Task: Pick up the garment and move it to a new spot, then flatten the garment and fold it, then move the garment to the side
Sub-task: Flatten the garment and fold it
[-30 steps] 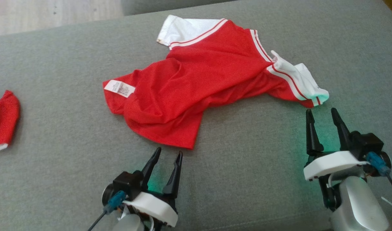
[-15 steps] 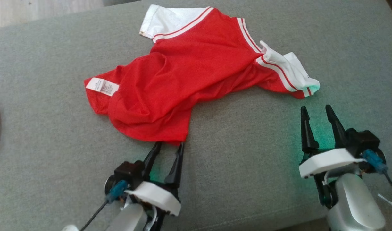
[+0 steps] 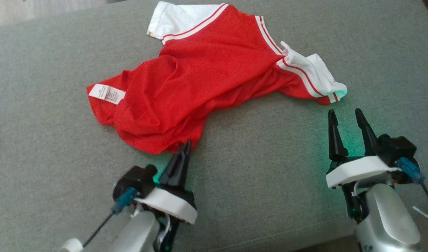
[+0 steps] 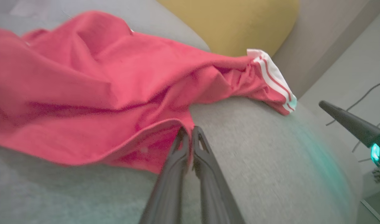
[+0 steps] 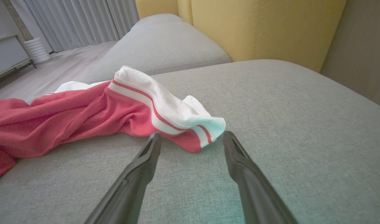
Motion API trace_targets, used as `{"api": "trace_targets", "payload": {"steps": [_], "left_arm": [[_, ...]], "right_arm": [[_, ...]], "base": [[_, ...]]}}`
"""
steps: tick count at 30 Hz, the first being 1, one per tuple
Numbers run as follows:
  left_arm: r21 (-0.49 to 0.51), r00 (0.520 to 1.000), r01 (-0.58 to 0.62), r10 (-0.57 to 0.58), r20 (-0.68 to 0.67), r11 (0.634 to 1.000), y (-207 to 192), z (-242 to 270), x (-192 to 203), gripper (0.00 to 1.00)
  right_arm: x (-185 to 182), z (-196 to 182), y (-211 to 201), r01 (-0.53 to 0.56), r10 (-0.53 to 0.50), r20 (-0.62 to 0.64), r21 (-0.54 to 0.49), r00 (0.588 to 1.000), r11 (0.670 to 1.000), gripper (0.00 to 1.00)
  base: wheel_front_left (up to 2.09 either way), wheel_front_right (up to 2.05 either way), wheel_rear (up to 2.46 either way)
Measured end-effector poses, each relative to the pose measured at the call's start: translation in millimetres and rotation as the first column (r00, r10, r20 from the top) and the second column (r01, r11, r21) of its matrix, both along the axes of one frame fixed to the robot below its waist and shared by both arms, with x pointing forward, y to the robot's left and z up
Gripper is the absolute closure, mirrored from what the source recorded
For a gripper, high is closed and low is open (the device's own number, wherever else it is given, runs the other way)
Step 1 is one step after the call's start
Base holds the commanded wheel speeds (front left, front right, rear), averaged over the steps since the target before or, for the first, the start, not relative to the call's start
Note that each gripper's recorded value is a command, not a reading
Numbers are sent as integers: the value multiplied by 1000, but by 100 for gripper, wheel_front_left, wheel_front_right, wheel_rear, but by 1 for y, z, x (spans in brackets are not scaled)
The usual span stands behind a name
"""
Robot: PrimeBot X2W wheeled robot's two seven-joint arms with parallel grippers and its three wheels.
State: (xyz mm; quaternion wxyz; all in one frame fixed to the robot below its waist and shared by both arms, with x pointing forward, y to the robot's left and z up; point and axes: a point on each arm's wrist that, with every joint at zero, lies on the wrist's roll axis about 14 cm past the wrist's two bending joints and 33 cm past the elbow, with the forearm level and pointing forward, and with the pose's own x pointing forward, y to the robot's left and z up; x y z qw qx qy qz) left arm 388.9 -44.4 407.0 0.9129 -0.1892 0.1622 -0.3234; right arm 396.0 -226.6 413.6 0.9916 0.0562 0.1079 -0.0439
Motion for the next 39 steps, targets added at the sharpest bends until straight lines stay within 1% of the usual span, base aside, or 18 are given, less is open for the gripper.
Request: {"api": "trace_targets", "payload": {"steps": [5, 9, 12, 16, 17, 18, 19, 22, 26, 30, 32, 34, 37, 39], "left_arm": [[-44, 984, -42, 49, 170, 998, 9, 52, 20, 100], [-84, 955, -79, 100, 279, 993, 23, 90, 20, 100], [-127, 941, -140, 172, 292, 982, 42, 105, 14, 100], [-136, 924, -175, 210, 319, 975, 56, 117, 3, 100], [-139, 916, -182, 219, 335, 973, 60, 123, 0, 100], [-139, 898, -200, 238, 369, 970, 67, 134, -4, 100], [-139, 898, -200, 238, 369, 970, 67, 134, -4, 100], [-153, 873, -225, 269, 407, 962, 78, 149, -11, 100], [-153, 869, -265, 305, 390, 952, 91, 144, -27, 100], [-135, 868, -303, 332, 369, 943, 102, 134, -33, 100], [-127, 872, -311, 336, 357, 942, 104, 129, -30, 100], [-87, 887, -333, 344, 309, 939, 110, 107, -24, 100], [-37, 910, -333, 331, 248, 942, 109, 81, -16, 100], [-9, 916, -343, 337, 220, 939, 112, 68, -4, 100]], "right_arm": [[1, 6, 2, -1, 1, 19, 12, 1000, 1000, 0], [2, 9, 10, -14, 13, 29, 37, 1000, 999, 0], [-2, 5, 18, -30, 29, 18, 51, 999, 998, 0], [-7, 3, 27, -49, 48, 13, 68, 999, 996, 0], [-8, 4, 30, -56, 55, 17, 73, 998, 996, 0], [-8, 9, 36, -70, 68, 31, 81, 997, 994, 0], [-8, 9, 36, -70, 68, 31, 81, 997, 994, 0], [-7, 17, 43, -88, 83, 55, 90, 995, 992, 0], [-9, 26, 49, -108, 100, 80, 90, 992, 990, 0], [-18, 18, 52, -113, 108, 58, 93, 992, 989, 0], [-18, 16, 51, -112, 107, 51, 94, 993, 989, 0], [-17, 10, 51, -110, 108, 35, 94, 994, 989, 0], [-15, 5, 49, -105, 103, 20, 94, 994, 990, 0], [-13, 1, 46, -94, 93, 10, 94, 996, 991, 0]], "base": [[0, 0, 0], [0, 0, 0], [0, 0, 0], [0, 0, 0], [0, 0, 0], [0, 0, 0], [0, 0, 0], [0, 0, 0], [0, 0, 0], [0, 0, 0], [0, 0, 0], [0, 0, 0], [0, 0, 0], [0, 0, 0]]}}
